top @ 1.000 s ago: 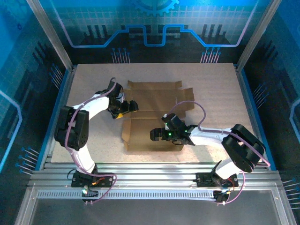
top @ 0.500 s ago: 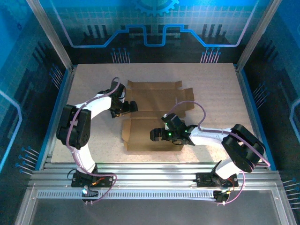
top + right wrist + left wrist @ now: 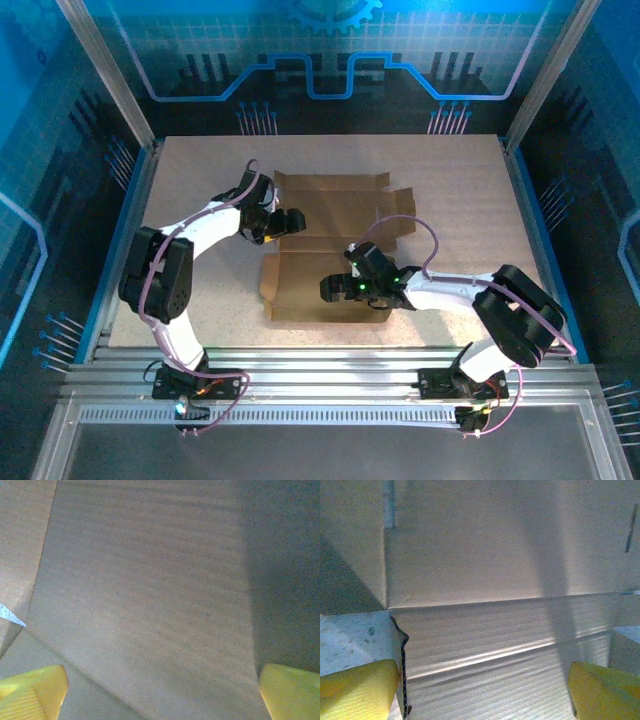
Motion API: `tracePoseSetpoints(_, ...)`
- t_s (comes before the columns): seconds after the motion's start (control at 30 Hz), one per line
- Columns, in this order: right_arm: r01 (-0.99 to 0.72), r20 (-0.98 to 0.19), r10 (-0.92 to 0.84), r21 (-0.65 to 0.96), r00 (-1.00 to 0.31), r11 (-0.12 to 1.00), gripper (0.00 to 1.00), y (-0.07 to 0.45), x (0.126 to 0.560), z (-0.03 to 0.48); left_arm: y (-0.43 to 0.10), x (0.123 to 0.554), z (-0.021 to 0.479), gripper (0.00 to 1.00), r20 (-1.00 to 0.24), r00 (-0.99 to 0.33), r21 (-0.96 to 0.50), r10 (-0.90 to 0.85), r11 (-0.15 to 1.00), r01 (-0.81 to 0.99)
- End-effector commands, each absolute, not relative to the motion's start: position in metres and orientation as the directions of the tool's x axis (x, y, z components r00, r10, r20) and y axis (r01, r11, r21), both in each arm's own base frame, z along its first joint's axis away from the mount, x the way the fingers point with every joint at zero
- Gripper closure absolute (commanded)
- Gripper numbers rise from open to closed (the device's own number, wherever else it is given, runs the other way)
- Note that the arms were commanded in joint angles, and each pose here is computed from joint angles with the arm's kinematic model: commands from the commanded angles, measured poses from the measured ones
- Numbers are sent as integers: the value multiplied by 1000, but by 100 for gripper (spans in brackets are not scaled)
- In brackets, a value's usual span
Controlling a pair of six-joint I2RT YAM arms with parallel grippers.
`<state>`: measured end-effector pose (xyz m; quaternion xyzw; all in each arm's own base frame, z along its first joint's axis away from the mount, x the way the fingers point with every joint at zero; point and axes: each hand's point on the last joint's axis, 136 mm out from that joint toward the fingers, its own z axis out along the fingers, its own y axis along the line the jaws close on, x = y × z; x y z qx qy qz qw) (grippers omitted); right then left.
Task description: Fold the paper box
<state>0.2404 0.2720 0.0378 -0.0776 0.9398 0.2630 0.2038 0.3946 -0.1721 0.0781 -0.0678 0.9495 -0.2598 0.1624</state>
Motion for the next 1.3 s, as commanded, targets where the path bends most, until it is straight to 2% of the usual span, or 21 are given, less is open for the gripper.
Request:
tracePoseSetpoints(0.0, -215, -352, -56, 429, -934, 878, 0, 261, 223, 13, -188, 403, 95, 11, -299, -936, -567, -183, 824, 20)
tracePoseSetpoints(0.77, -223, -348, -67, 429, -935, 875, 0, 260, 219, 11, -206, 397, 47, 11, -221, -960, -537, -172, 843, -28)
tracePoseSetpoints(1.27, -275, -393, -96, 430, -915, 860, 0, 250, 209, 30, -204, 359, 11, 12, -150, -964, -485, -218, 866, -120)
